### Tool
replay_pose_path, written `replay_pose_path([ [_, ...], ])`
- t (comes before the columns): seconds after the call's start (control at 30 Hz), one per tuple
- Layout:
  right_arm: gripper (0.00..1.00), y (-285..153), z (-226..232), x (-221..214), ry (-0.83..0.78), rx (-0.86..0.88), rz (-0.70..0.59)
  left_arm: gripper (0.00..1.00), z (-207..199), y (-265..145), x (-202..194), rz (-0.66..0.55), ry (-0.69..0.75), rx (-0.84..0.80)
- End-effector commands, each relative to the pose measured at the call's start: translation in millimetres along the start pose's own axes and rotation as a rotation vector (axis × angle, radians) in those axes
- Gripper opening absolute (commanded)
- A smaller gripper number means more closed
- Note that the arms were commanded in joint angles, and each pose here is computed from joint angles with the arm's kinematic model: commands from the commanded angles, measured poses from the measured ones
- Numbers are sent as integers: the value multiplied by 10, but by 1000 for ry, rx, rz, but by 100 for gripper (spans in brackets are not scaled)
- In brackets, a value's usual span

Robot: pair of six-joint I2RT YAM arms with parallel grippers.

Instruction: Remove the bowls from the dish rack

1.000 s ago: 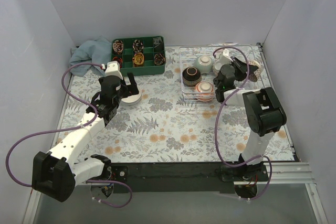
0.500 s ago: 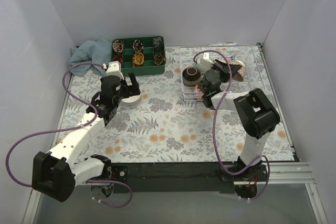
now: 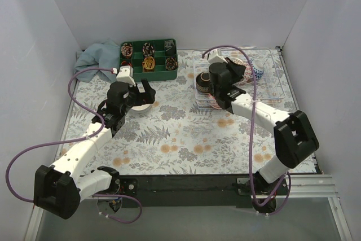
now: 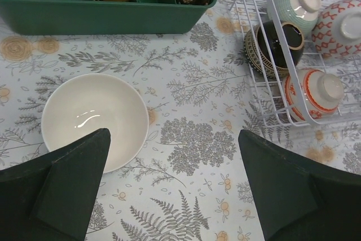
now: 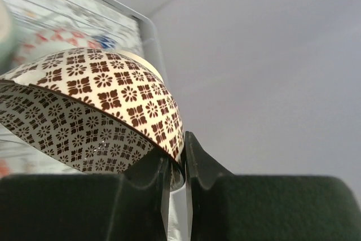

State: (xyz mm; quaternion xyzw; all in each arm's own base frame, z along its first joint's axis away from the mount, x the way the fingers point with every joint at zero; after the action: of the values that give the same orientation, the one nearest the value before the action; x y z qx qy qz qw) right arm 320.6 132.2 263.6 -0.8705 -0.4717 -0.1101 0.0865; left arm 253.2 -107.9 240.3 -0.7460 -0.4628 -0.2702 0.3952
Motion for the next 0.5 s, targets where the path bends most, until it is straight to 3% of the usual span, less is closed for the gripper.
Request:
replay_pose_path([
  [0.0,1,-152,-43,-6,321,311,-86,98,-83,-70,-12,21,-10,-94],
  [0.47,1,-781,-65,27,585,1070,-221,98,-448,-313,-171,152,-113,-296],
])
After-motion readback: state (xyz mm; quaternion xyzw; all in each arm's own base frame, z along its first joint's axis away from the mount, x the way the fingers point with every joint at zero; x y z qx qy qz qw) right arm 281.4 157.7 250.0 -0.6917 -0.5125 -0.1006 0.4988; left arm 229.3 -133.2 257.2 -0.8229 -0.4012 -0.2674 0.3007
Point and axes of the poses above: each gripper's point midway between its finger pads, its own y axis out along the fingers, its own z axis along the line the jaws close on, x = y × z, the point moved 10 cm from there along -y, back along the fingers, and after that the axes turned 15 degrees about -y, right-handed, at the moved point
